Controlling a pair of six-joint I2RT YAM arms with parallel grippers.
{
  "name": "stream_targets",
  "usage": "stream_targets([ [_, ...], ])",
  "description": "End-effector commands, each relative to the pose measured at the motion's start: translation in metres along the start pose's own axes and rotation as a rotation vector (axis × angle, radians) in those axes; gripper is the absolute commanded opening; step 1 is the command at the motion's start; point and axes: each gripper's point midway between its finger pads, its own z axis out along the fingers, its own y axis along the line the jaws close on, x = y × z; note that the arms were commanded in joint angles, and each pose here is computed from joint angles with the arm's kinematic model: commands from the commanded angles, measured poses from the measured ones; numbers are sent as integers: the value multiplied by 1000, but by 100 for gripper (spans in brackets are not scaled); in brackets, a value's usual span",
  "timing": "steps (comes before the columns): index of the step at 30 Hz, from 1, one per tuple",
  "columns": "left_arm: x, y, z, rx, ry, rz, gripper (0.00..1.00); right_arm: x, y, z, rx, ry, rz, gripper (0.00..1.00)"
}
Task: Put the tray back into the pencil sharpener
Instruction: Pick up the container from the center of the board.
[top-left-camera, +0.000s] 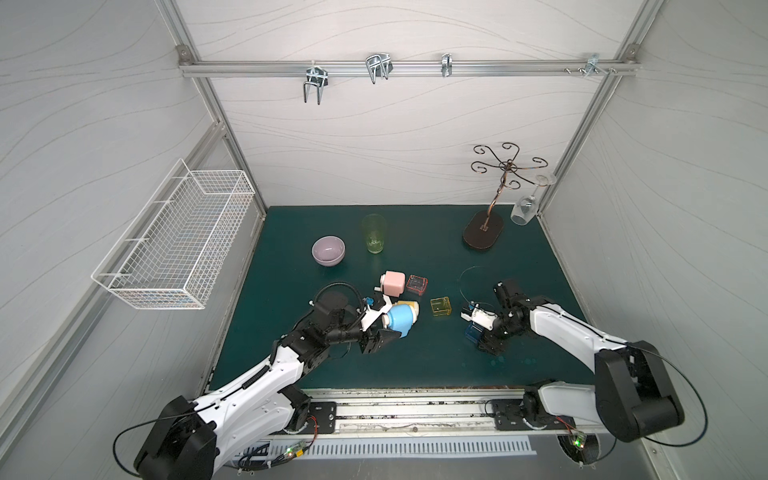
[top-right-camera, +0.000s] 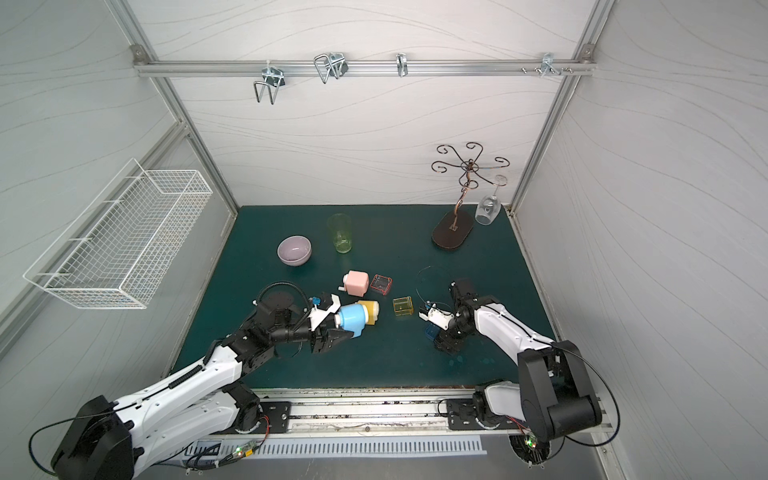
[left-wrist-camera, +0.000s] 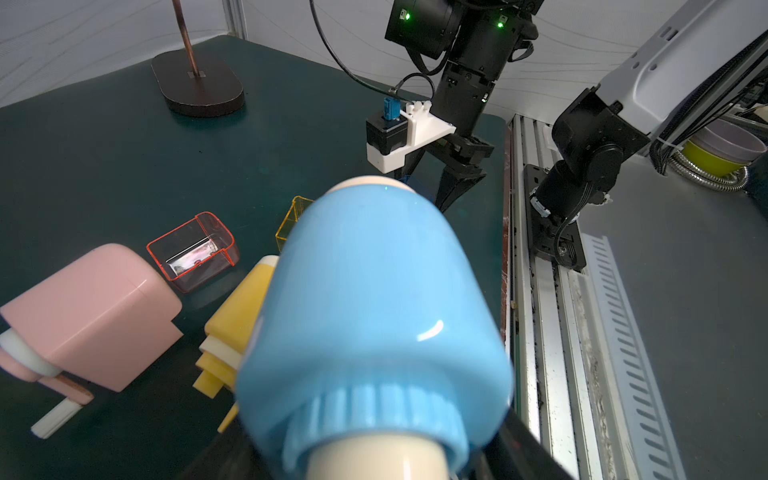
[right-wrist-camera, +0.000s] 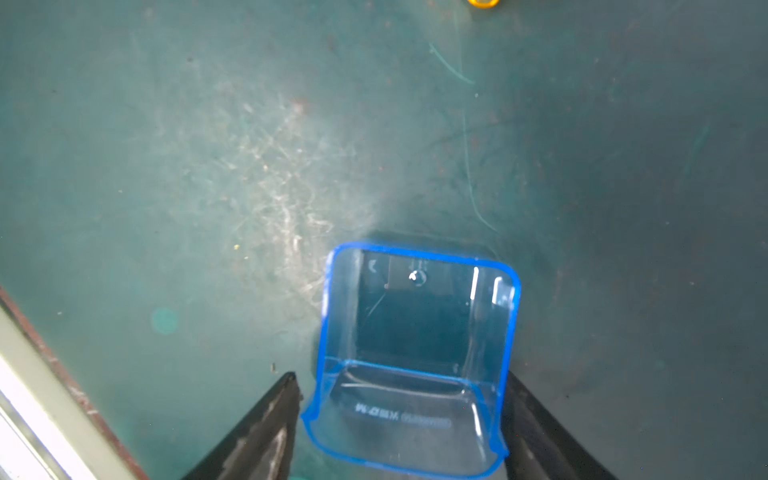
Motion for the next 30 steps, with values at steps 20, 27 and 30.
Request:
stream_targets([
  [20,-38,-4,-5,15,-87,109,0,1,5,4,-5,20,-26,61],
  [27,-37,-4,-6,10,-82,112,0,0,6,2,7,3,-44,53],
  [30,-38,-5,-7,11,-82,113,0,0,7,1,12,-3,-53,51],
])
